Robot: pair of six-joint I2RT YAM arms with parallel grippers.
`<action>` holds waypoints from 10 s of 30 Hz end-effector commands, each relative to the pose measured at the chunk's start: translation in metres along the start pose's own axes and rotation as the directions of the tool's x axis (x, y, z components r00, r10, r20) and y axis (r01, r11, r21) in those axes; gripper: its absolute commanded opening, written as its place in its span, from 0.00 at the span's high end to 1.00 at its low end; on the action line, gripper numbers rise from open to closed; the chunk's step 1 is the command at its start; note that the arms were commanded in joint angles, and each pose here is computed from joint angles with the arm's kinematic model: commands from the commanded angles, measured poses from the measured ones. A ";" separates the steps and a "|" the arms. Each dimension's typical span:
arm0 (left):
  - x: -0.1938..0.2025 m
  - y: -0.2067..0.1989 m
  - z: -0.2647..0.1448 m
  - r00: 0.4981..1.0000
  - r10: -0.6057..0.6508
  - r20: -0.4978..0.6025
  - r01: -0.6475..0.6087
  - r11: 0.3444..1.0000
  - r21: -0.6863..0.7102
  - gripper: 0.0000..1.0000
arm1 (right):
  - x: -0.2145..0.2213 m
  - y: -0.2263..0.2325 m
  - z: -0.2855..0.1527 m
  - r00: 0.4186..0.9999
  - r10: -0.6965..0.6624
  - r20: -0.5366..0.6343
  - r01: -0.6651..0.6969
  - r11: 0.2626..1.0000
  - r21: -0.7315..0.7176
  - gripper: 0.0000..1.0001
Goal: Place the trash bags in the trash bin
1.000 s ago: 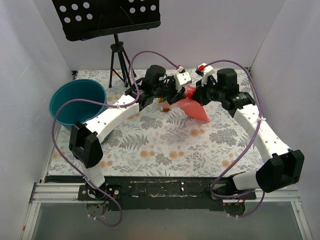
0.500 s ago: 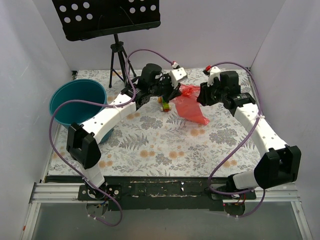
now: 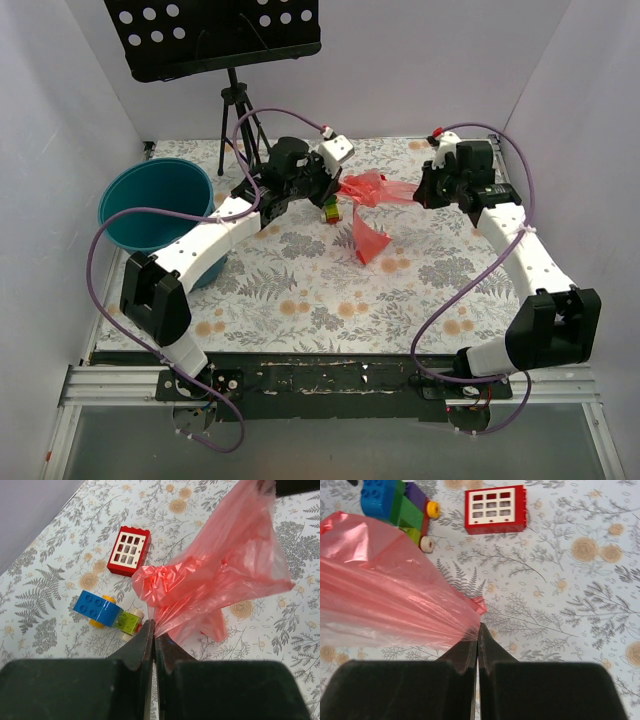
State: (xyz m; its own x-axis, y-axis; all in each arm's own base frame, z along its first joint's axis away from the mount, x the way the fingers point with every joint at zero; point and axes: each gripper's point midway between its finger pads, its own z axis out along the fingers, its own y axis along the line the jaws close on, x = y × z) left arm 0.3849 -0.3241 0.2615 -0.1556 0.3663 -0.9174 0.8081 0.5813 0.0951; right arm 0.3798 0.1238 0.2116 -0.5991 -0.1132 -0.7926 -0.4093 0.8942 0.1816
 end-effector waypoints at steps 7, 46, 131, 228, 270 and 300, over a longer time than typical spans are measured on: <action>0.002 0.048 -0.028 0.995 -0.093 0.027 0.097 0.960 -0.263 1.00 | 0.030 -0.089 -0.048 0.959 0.280 0.045 -0.282 0.920 0.272 0.99; -0.054 -0.013 -0.049 0.978 -0.045 0.205 0.026 0.995 0.095 1.00 | -0.096 0.065 -0.061 0.852 -0.412 0.322 0.453 0.889 -0.060 0.21; -0.053 0.025 -0.039 0.959 -0.195 0.205 0.209 0.977 -0.048 1.00 | -0.064 0.079 -0.018 0.901 -0.351 0.254 0.384 0.919 -0.090 0.18; -0.147 -0.023 -0.131 0.916 -0.062 0.396 -0.044 0.966 0.254 1.00 | -0.054 0.090 0.017 0.882 -0.255 0.396 0.414 0.821 -0.394 0.17; 0.030 0.007 -0.015 0.923 -0.381 -0.052 0.383 0.923 0.031 1.00 | 0.044 0.006 -0.050 0.981 0.146 -0.128 -0.163 0.977 -0.137 0.99; 0.133 -0.174 -0.050 0.908 0.418 -0.019 -0.223 0.522 0.823 1.00 | 0.162 0.073 -0.112 0.786 -0.596 0.166 0.612 0.712 -0.343 0.99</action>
State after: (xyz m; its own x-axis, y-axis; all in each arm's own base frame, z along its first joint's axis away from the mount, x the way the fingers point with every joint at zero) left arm 0.2748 -0.3910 0.4464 0.7903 0.0596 -0.6098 0.6064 0.0671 0.7924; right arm 0.2860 0.1109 0.3552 0.3210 -0.4425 -0.8374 -0.5101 0.6642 -0.5465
